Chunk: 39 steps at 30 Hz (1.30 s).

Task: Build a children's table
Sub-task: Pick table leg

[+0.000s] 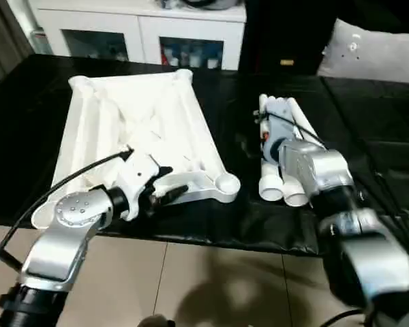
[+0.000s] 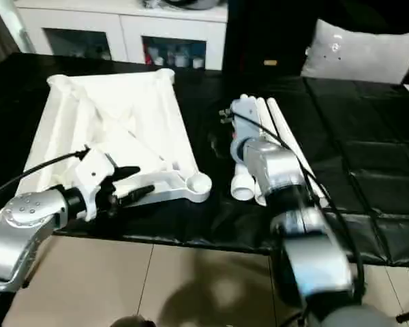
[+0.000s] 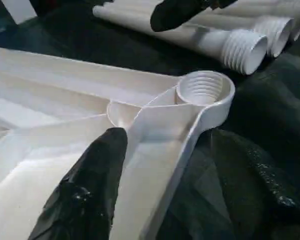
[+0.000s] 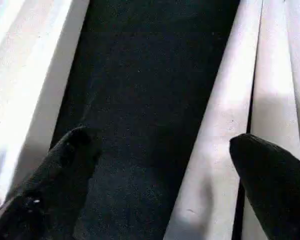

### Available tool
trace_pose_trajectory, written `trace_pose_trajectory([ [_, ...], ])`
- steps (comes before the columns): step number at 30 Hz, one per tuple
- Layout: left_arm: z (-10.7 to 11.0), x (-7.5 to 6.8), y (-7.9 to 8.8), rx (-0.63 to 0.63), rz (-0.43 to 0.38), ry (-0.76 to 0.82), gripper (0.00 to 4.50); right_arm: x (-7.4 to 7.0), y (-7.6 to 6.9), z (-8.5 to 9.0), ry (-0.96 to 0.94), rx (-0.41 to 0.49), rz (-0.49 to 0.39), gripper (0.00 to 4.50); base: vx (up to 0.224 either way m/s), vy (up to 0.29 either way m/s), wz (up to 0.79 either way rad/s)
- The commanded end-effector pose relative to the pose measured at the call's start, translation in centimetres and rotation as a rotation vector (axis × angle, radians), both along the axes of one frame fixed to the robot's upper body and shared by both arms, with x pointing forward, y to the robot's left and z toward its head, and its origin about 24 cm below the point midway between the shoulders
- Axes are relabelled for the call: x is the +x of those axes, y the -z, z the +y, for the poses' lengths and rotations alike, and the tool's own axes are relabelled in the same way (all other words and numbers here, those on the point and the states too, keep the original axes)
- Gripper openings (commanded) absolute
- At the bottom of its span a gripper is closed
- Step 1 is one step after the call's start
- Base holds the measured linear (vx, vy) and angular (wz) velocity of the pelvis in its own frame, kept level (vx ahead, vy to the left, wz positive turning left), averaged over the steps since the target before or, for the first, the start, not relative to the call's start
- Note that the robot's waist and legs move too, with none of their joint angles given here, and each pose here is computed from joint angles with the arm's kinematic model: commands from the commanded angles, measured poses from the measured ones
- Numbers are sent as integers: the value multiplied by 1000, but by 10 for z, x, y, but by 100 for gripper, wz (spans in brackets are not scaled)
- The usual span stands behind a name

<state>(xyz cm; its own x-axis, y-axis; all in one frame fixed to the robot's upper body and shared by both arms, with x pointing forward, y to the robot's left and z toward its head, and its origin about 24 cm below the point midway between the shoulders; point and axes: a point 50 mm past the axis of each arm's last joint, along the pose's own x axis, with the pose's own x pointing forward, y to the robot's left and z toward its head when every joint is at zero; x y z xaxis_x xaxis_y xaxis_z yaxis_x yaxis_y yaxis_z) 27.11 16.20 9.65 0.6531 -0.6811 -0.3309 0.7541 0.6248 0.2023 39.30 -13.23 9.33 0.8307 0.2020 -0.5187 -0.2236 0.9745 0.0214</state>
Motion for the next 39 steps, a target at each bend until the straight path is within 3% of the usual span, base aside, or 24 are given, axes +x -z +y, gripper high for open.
trace_pose_trajectory([
  [1, -3, -3, -2, 15, 15, 19, 329, 6, -5, -2, 26, -14, -9, 450, 0, 0, 0],
  [6, -4, -1, -2, 23, 26, 19, 344, 8, -3, -2, 55, -13, 2, 450, 0, 0, 0],
  [10, -4, -1, -1, 31, 38, 21, 344, 3, 9, -1, 54, 39, 85, 450, 0, 0, 0],
  [20, -8, -2, 1, 37, 52, 32, 344, -4, 25, -5, 70, 71, 179, 450, 0, 0, 0],
  [25, -9, -2, 2, 40, 58, 33, 350, -8, 32, -3, 43, 97, 218, 413, 0, 0, 0],
  [26, -9, -2, 2, 41, 59, 33, 350, -8, 32, -3, 42, 98, 220, 385, 0, 0, 0],
  [39, -9, -3, 2, 38, 62, 34, 350, -11, 36, -1, 26, 107, 262, 287, 0, 0, 0],
])
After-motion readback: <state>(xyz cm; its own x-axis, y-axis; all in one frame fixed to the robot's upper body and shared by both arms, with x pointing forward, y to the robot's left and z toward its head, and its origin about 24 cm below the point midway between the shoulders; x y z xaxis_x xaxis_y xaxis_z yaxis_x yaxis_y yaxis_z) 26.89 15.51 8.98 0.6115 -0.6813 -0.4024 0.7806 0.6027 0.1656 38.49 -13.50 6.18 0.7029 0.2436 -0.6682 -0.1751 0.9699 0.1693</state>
